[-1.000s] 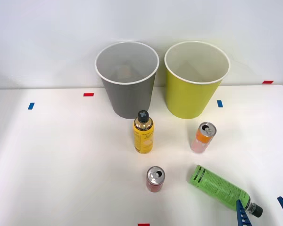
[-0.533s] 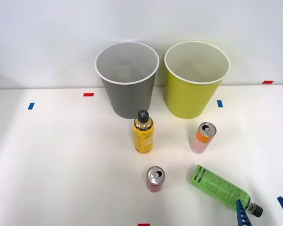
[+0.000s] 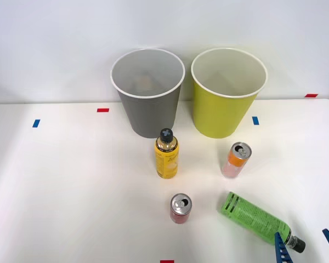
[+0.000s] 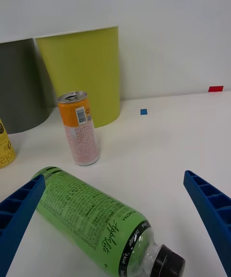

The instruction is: Put cans in the gray bin, plastic bottles in the light green bin

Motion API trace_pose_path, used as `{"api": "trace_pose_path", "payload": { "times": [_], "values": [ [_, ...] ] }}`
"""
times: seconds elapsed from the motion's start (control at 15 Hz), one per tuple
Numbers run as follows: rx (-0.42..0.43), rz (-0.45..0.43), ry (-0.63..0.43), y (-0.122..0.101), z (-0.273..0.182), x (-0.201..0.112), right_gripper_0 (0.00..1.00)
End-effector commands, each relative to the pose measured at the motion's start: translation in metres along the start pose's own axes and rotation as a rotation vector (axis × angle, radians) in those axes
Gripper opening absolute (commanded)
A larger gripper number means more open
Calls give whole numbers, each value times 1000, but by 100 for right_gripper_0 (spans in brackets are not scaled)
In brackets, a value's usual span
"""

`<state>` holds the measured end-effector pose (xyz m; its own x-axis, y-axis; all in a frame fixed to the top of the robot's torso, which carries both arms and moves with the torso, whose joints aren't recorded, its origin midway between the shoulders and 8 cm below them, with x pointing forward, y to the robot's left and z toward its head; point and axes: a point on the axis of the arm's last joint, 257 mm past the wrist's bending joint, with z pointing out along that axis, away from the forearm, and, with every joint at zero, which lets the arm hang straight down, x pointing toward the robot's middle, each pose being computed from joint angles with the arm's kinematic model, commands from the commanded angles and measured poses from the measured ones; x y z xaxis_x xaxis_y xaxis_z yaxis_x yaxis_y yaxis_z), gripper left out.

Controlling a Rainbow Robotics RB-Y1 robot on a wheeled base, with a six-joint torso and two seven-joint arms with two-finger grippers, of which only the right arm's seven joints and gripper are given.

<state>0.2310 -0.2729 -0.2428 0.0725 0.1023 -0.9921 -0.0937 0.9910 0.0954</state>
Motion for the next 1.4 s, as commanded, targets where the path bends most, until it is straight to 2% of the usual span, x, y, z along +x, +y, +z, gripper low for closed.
{"api": "trace_pose_path", "payload": {
  "times": [0.07,0.73,0.8,0.93,1.07,1.27,1.4],
  "values": [
    [0,0,0,0,0,0,100],
    [0,0,0,0,0,0,100],
    [16,10,41,-2,-5,18,100],
    [13,30,48,1,-6,22,100],
    [-16,65,36,7,-9,15,100],
    [-135,-6,57,14,-8,3,100],
    [-222,-73,112,19,-6,2,100]
  ]
}}
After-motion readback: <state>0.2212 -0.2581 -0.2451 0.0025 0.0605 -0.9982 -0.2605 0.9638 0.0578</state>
